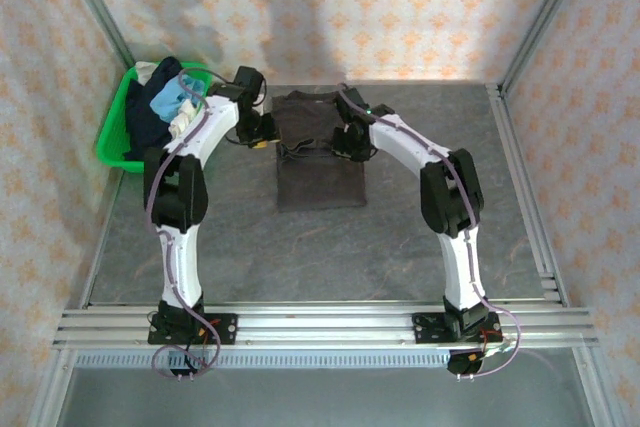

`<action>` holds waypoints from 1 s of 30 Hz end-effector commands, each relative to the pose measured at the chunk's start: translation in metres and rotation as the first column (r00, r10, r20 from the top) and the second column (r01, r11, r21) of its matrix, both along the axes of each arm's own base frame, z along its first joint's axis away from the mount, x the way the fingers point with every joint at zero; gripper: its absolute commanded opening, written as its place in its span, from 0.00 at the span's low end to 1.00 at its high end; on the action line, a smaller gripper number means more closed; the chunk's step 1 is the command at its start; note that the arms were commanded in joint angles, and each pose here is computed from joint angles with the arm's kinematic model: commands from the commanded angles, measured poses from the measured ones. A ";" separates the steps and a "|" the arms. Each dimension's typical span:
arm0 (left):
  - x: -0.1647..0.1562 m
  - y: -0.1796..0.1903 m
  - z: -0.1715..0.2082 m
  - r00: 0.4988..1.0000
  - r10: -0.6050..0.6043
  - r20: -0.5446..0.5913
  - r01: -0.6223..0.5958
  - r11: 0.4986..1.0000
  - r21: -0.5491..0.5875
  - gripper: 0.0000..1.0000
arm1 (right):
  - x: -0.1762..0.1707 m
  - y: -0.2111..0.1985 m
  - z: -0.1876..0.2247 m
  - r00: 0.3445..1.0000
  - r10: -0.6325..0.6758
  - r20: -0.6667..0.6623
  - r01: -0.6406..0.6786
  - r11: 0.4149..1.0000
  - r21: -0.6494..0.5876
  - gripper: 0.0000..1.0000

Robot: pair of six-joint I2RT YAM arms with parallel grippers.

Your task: Fold and stack the t-shirts

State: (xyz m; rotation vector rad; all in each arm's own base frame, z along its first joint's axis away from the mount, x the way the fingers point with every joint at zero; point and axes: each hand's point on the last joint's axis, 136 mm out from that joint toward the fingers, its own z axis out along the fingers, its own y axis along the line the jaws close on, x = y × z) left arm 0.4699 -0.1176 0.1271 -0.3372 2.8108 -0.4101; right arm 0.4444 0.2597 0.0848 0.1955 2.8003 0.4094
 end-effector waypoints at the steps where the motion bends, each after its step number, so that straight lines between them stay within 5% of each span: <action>1: -0.011 -0.004 0.024 0.995 -0.062 0.081 0.054 0.994 0.094 0.37 | 0.023 -0.008 -0.010 1.000 -0.019 0.025 0.020 0.998 -0.051 0.24; 11: -0.022 -0.016 -0.015 0.996 -0.089 0.008 0.088 0.990 0.113 0.34 | 0.065 -0.006 -0.018 0.999 -0.040 0.032 0.044 0.992 -0.115 0.23; 19: -0.027 -0.037 -0.039 0.970 -0.236 -0.055 0.242 0.959 0.146 0.27 | 0.095 0.004 -0.017 0.996 -0.055 0.071 0.059 0.997 -0.045 0.22; 26: 0.001 -0.054 -0.064 0.963 -0.251 -0.096 0.260 0.960 0.104 0.25 | 0.095 0.000 0.040 0.988 -0.057 0.141 0.059 0.998 -0.015 0.21; 30: 0.022 -0.060 -0.063 0.977 -0.198 -0.077 0.203 0.977 0.065 0.16 | 0.073 -0.007 0.061 0.983 -0.036 0.182 0.043 0.998 -0.035 0.21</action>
